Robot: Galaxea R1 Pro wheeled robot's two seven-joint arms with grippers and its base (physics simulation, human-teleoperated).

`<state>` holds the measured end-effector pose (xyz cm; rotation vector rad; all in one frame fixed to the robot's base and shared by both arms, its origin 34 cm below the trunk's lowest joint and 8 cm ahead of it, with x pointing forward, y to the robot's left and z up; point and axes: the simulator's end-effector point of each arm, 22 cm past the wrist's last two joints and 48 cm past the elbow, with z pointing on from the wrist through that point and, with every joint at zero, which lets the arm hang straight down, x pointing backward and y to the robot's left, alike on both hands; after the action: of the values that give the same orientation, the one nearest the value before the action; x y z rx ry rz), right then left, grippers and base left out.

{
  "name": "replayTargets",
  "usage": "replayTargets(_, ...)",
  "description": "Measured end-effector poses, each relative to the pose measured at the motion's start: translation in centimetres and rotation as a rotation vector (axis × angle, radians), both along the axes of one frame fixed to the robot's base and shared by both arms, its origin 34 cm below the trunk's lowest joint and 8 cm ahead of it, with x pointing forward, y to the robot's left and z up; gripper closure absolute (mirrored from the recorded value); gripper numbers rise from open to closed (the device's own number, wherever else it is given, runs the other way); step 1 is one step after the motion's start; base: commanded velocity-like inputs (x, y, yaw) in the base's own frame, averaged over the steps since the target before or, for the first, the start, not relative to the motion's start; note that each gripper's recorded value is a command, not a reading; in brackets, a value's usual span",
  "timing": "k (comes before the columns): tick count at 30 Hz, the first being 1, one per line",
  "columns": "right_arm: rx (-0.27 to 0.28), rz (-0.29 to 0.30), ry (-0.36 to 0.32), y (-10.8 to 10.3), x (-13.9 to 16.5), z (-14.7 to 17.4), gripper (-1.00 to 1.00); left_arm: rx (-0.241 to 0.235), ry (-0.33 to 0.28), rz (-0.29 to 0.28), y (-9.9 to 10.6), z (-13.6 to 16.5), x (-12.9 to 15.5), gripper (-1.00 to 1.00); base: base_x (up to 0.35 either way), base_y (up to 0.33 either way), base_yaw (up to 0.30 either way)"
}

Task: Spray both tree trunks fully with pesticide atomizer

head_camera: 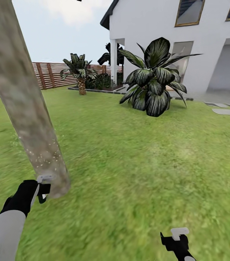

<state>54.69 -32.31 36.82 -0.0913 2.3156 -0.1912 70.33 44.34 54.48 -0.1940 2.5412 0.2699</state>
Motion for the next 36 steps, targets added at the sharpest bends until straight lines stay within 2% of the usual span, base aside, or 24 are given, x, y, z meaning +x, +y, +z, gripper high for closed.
replayTargets(2,0.0,0.001,0.0,0.0,0.0,0.0,-1.0,-0.008,0.005,-0.001,-0.2,-0.3,-0.1,1.0,-0.246,-0.211,0.276)
replayTargets(5,0.0,0.0,0.0,-0.1,0.0,0.0,-1.0,-0.06,-0.008,-0.001,-2.0,-0.5,0.3,1.0,-0.104,-0.059,0.276)
replayTargets(8,-0.001,0.0,0.0,-0.1,0.0,0.0,-1.0,-0.07,-0.022,-0.007,-2.8,0.1,1.0,1.0,-0.014,-0.008,0.276)
replayTargets(11,-0.001,0.0,0.0,-0.1,0.0,0.0,-1.0,-0.076,-0.069,-0.006,-3.0,3.8,4.0,1.0,-0.001,-0.001,0.276)
replayTargets(13,-0.001,0.001,0.0,0.0,0.0,0.0,-1.0,-0.101,-0.06,0.007,-3.4,6.3,5.6,1.0,0.0,0.0,0.205)
replayTargets(15,-0.001,-0.001,-0.001,-0.1,0.0,0.0,-1.0,-0.126,-0.094,0.012,-4.0,10.6,8.2,1.0,0.0,0.0,0.043)
replayTargets(18,-0.003,-0.001,0.0,-0.3,0.0,0.0,-1.0,-0.127,-0.094,0.009,-4.3,12.1,9.0,1.0,0.0,0.0,0.008)
replayTargets(19,-0.005,-0.001,0.0,-0.4,0.0,0.0,-1.0,-0.113,-0.087,0.008,-4.0,12.4,9.0,1.0,0.0,0.0,0.001)
replayTargets(22,-0.005,-0.001,0.0,-0.4,0.0,0.0,-1.0,-0.101,-0.08,0.014,-3.1,12.3,8.7,1.0,0.0,0.0,0.0)
replayTargets(30,-0.005,-0.001,-0.001,-0.4,0.0,0.1,-1.0,-0.094,-0.075,0.014,-3.0,12.0,8.4,1.0,0.135,-0.132,0.0)
replayTargets(34,-0.004,-0.002,0.0,-0.4,0.0,0.1,-1.0,-0.064,-0.13,0.024,-1.8,14.4,9.1,1.0,0.18,-0.088,0.0)
replayTargets(36,-0.003,-0.001,0.0,-0.3,0.0,0.0,-1.0,-0.057,-0.135,0.027,-1.4,14.7,9.1,1.0,0.142,0.204,0.019)
